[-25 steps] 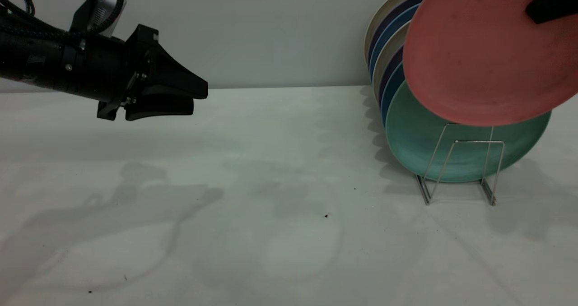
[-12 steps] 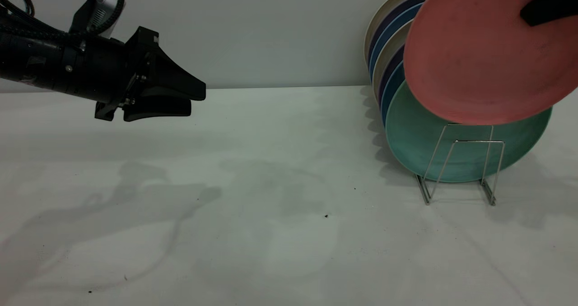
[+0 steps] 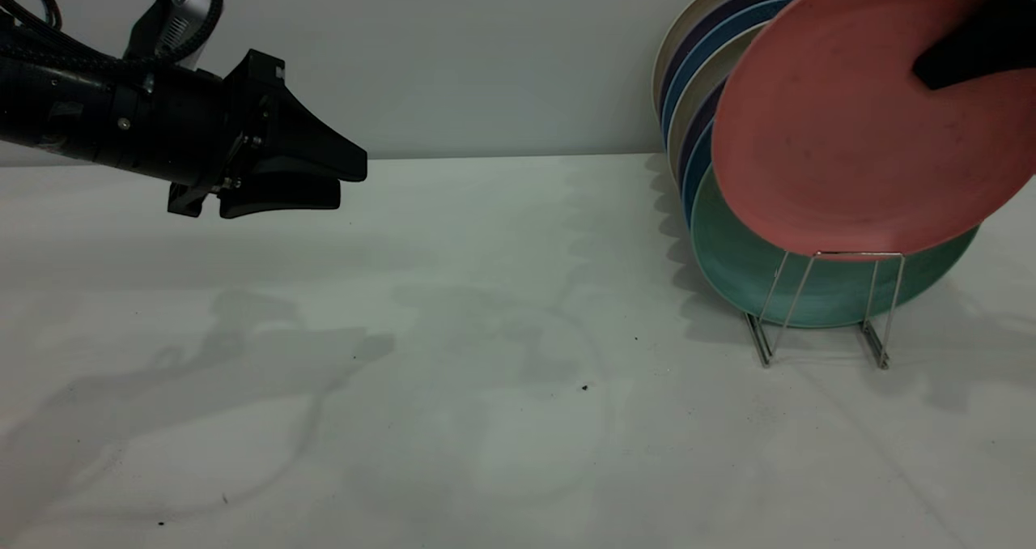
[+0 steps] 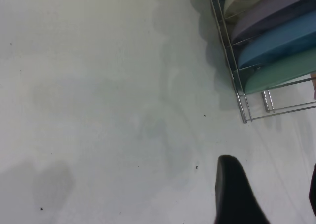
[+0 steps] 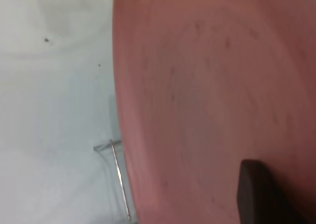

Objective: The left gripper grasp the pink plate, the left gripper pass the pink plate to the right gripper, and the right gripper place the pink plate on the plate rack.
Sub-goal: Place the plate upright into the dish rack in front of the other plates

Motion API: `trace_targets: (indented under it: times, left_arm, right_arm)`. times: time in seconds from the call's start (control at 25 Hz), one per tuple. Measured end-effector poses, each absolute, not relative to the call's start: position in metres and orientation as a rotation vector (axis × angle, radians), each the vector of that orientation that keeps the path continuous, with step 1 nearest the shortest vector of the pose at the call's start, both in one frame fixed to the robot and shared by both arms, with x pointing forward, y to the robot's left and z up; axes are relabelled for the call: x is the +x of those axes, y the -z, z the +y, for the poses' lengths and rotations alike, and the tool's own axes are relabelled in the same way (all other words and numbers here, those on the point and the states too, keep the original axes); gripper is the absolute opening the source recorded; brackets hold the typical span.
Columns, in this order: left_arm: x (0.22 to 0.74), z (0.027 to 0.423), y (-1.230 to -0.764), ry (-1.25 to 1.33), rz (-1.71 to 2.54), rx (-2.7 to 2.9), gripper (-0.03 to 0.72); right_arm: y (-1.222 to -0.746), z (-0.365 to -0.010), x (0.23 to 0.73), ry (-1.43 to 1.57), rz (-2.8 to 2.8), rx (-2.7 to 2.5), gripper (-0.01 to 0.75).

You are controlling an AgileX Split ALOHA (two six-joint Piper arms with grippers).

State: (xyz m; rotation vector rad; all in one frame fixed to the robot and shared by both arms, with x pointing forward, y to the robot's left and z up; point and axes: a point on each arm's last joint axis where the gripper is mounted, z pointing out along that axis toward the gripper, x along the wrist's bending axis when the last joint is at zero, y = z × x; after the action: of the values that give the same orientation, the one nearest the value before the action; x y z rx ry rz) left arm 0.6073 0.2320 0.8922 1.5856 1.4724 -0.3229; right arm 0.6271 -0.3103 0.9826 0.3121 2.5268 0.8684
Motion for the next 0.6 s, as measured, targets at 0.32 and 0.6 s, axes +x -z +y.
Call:
trace_targets:
  times: [0.32,0.6]
  left_arm:
    - [0.6075,0.2322,-0.892,0.32,1.475,1.586,0.404]
    - [0.6079,0.2325,-0.8919,0.315,1.481,1.583,0.404]
  right_arm:
    - [-0.9717,-0.3093,0.6283,-0.899,2.56,0.32,0.137]
    - [-0.9731,-0.3077,0.6275,-0.925,2.57,0.304,0.155]
